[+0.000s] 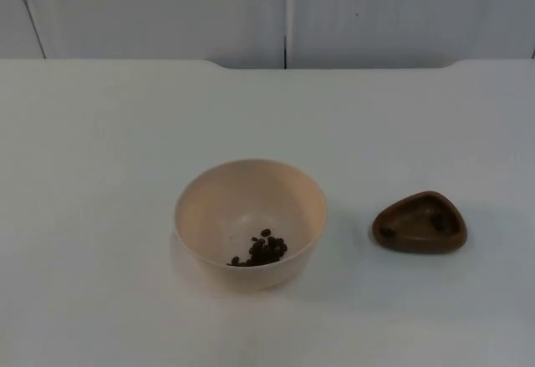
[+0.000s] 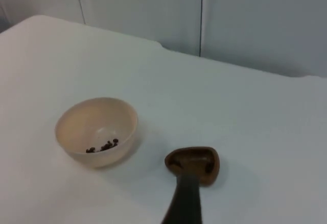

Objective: Pick up the bowl with the left hand and pour the coffee beans from the cup into the bowl with the right hand.

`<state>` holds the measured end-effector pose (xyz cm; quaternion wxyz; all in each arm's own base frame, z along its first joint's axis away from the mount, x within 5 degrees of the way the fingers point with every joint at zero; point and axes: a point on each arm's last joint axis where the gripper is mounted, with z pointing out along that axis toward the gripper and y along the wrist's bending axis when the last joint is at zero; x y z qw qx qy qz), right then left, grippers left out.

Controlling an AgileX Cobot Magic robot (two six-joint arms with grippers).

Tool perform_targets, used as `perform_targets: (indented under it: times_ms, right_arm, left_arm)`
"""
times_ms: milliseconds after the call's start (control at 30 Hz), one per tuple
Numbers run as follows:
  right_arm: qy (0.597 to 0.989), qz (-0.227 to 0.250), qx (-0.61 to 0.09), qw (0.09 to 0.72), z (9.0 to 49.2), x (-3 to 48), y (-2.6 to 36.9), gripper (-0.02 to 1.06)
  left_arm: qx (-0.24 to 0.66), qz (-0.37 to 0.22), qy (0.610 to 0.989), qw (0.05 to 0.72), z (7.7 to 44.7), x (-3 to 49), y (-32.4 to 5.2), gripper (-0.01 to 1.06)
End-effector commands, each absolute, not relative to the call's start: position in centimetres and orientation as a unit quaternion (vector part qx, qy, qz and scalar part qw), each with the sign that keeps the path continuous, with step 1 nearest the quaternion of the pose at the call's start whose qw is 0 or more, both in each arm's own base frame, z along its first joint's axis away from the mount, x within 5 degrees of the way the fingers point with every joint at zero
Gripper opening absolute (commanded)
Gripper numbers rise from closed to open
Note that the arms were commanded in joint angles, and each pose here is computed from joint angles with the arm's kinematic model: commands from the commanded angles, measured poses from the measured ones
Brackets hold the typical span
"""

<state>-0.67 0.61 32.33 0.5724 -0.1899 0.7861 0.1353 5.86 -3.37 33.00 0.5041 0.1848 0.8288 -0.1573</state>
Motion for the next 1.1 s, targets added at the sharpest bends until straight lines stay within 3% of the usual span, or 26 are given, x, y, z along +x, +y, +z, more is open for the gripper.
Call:
perform_targets:
  times_ms: [0, 667, 933, 1067]
  right_arm:
    - [0.781, 0.135, -0.192, 0.578, 32.2, -1.1, 0.5, 0.66]
    - [0.796, 0.117, -0.215, 0.554, 29.4, -1.0, 0.5, 0.66]
    - [0.796, 0.117, -0.215, 0.554, 29.4, -1.0, 0.5, 0.66]
    - [0.805, 0.114, -0.218, 0.54, 29.1, -1.1, 0.5, 0.66]
  left_arm:
    - [0.185, -0.163, 0.826, 0.507, 32.5, 5.1, -3.1, 0.86]
    - [0.194, -0.163, 0.792, 0.555, 30.8, -1.5, 0.8, 0.86]
    - [0.197, -0.145, 0.814, 0.527, 29.9, -1.5, 0.9, 0.86]
    - [0.203, -0.145, 0.837, 0.486, 27.4, -0.5, 0.2, 0.86]
